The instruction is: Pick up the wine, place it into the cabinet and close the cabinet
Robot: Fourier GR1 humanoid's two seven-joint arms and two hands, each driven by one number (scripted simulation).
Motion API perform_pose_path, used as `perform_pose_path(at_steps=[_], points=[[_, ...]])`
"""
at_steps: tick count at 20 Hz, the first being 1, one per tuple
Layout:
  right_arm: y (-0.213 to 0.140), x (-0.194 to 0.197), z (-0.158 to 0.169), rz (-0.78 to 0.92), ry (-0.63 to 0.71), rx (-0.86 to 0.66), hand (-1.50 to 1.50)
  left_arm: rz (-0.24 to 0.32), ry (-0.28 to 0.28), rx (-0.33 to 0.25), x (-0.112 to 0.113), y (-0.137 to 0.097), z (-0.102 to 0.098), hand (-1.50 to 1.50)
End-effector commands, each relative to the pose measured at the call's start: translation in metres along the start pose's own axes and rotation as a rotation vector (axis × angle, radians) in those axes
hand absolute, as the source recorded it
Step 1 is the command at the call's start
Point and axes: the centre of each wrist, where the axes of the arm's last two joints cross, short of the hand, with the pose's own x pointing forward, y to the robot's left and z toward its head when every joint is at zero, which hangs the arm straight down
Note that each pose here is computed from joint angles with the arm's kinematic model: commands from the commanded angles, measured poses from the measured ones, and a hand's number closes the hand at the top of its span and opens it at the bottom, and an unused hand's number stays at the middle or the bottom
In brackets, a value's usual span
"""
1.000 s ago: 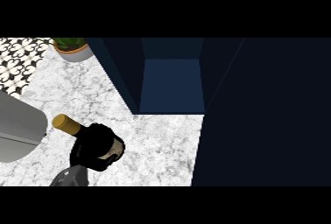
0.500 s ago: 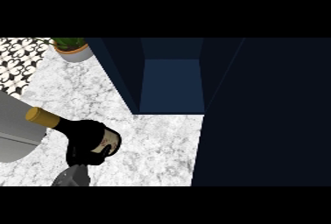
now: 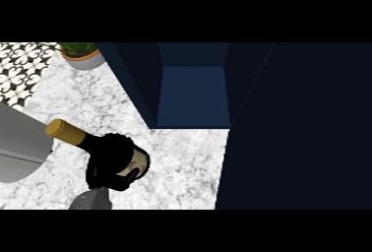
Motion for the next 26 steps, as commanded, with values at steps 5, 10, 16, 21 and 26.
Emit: perform_pose_path(at_steps=[5, 10, 16, 21, 26], points=[[0.013, -0.005, -0.006, -0.01, -0.027, 0.01, -1.5, 0.017, 0.032, -0.062, 0.021, -0.07, -0.017, 1.5], [0.002, 0.002, 0.0, -0.014, -0.01, 0.012, -1.5, 0.008, 0.042, -0.025, 0.006, -0.106, -0.003, 1.5], [-0.005, -0.007, -0.005, -0.001, -0.007, 0.013, -1.5, 0.031, 0.103, 0.031, 0.009, -0.131, 0.006, 1.5], [-0.016, -0.002, -0.003, -0.024, -0.009, 0.033, -1.5, 0.015, 0.095, 0.072, -0.014, -0.126, -0.012, 1.5], [0.007, 0.0, 0.009, -0.036, -0.005, 0.016, -1.5, 0.001, 0.107, 0.102, -0.034, -0.128, -0.015, 1.5]])
